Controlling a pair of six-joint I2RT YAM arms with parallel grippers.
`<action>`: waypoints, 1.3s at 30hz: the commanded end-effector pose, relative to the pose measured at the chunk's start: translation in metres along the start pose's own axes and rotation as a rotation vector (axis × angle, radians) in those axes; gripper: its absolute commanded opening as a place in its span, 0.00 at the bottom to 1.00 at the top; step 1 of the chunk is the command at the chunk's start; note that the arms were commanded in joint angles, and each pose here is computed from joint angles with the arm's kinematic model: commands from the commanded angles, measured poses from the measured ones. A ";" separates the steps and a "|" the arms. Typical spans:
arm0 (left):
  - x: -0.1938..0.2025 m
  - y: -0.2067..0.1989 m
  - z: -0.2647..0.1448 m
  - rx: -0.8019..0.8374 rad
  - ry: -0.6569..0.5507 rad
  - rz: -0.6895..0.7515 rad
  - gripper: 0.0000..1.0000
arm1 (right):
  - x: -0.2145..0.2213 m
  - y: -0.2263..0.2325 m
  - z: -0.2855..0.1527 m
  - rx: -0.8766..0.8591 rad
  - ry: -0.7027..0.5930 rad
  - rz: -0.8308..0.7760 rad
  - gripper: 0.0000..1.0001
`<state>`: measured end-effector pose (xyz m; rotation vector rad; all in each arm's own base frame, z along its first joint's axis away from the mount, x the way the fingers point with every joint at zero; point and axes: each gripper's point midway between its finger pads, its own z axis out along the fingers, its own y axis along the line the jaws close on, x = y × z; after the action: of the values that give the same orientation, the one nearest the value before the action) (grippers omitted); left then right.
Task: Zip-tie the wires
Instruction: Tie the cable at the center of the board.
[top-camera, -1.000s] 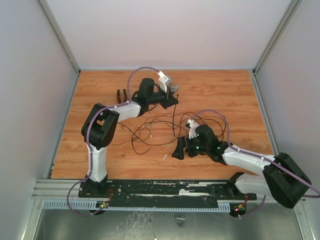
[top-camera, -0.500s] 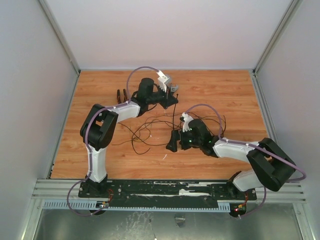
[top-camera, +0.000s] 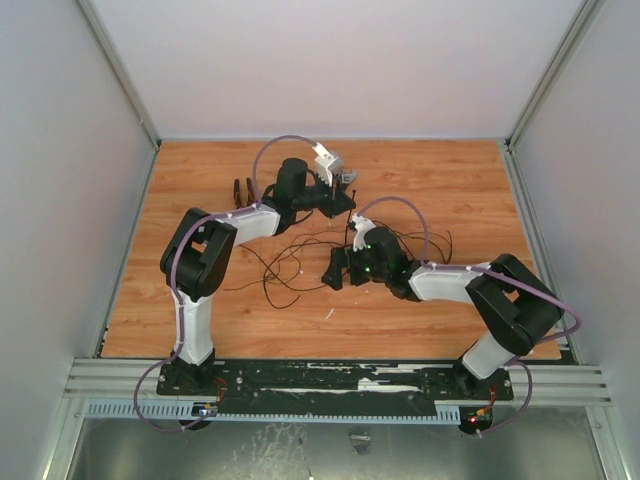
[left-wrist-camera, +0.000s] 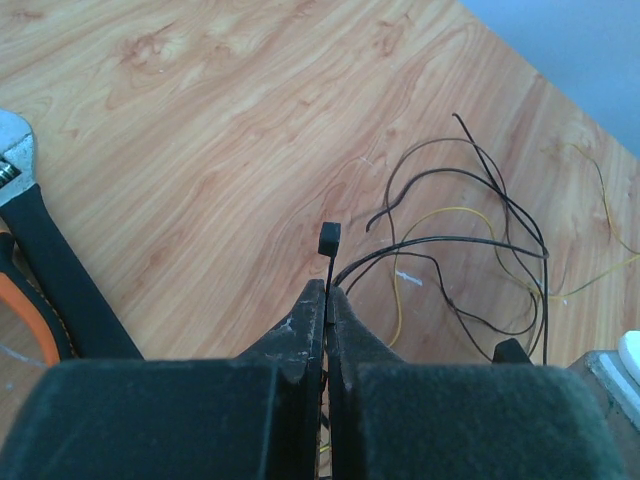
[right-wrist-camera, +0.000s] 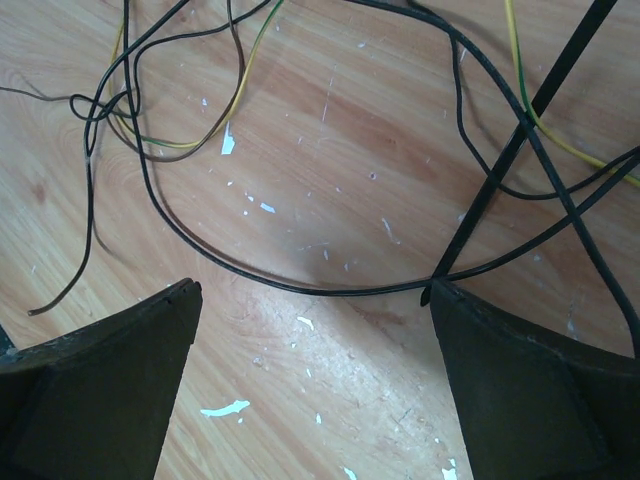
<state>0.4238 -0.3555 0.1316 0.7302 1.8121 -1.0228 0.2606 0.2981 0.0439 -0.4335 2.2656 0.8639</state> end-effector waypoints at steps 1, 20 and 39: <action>-0.016 -0.010 -0.004 0.011 -0.042 0.030 0.00 | -0.007 -0.010 0.007 0.044 -0.014 -0.047 0.99; -0.004 -0.010 -0.005 0.012 -0.037 -0.003 0.00 | -0.046 -0.035 0.025 0.116 -0.106 -0.124 0.99; 0.021 -0.003 -0.006 -0.019 -0.034 -0.060 0.00 | -0.068 -0.026 0.042 0.069 -0.159 -0.106 0.99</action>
<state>0.4121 -0.3477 0.1076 0.6534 1.8595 -1.0453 0.3264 0.3044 0.0412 -0.4582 2.1540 0.7116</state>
